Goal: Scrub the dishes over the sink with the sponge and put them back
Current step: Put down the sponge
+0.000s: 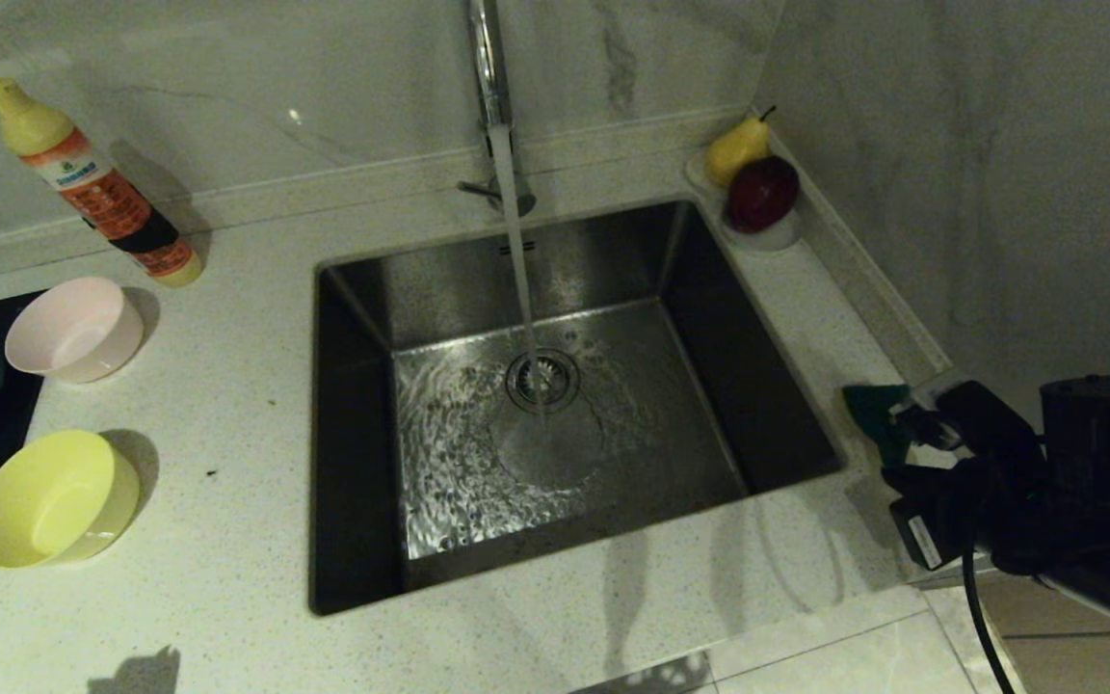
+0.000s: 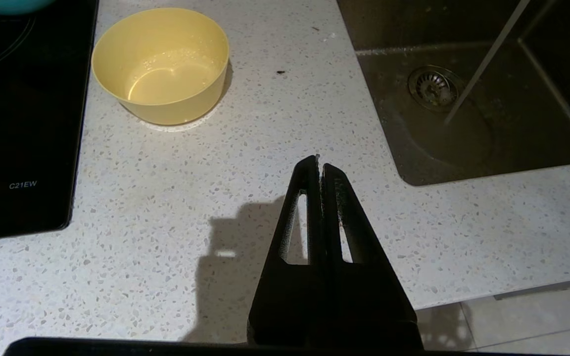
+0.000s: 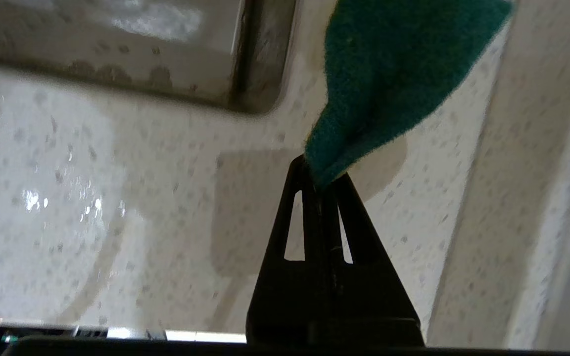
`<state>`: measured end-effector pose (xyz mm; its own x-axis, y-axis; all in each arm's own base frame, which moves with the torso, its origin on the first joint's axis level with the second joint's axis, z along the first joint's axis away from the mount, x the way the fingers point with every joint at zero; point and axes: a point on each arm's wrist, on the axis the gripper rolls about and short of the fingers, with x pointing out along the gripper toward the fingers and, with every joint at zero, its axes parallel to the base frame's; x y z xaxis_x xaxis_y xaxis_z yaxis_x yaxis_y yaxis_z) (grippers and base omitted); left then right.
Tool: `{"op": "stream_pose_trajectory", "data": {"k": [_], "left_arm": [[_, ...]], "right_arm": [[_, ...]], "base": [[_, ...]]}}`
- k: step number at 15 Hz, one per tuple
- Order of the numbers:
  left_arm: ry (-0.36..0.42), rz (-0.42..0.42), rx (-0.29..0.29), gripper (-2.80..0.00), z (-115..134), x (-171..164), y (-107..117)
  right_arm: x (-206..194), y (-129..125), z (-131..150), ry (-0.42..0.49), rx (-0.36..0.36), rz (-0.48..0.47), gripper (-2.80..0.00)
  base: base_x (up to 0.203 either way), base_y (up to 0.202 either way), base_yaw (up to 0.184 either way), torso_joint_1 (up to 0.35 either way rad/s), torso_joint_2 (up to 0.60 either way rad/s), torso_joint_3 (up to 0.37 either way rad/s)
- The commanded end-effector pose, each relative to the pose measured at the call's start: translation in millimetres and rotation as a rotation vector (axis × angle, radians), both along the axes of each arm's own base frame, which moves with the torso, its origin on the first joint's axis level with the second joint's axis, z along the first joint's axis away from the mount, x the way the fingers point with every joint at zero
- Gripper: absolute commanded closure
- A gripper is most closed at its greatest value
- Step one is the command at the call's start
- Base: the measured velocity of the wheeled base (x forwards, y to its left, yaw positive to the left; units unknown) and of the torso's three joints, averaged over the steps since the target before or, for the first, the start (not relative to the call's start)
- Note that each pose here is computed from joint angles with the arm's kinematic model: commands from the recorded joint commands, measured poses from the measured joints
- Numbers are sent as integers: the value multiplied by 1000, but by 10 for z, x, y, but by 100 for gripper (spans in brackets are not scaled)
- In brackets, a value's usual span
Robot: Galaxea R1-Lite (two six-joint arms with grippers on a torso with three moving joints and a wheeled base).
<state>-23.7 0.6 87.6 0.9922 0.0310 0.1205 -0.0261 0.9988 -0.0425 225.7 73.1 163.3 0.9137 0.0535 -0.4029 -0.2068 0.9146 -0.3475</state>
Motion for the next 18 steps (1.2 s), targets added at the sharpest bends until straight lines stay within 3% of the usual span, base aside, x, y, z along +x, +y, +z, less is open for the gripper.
{"op": "stream_pose_trajectory", "data": {"k": [1,6,11,18], "left_arm": [[41,1,-1,0,-110,34,0],[41,1,-1,0,-110,34,0],[41,1,-1,0,-110,34,0],[41,1,-1,0,-110,34,0]], "right_arm": [[52,4,15,-8,-1,-6,0],[130,-37,-35,12,1,-10,0],[217,-32,10,-44,19,-6,0],[204,-31,11,-43,20,4,0]], "base": [[0,0,0,0,0,0],[0,0,0,0,0,0],[0,0,0,0,0,0],[0,0,0,0,0,0]]}}
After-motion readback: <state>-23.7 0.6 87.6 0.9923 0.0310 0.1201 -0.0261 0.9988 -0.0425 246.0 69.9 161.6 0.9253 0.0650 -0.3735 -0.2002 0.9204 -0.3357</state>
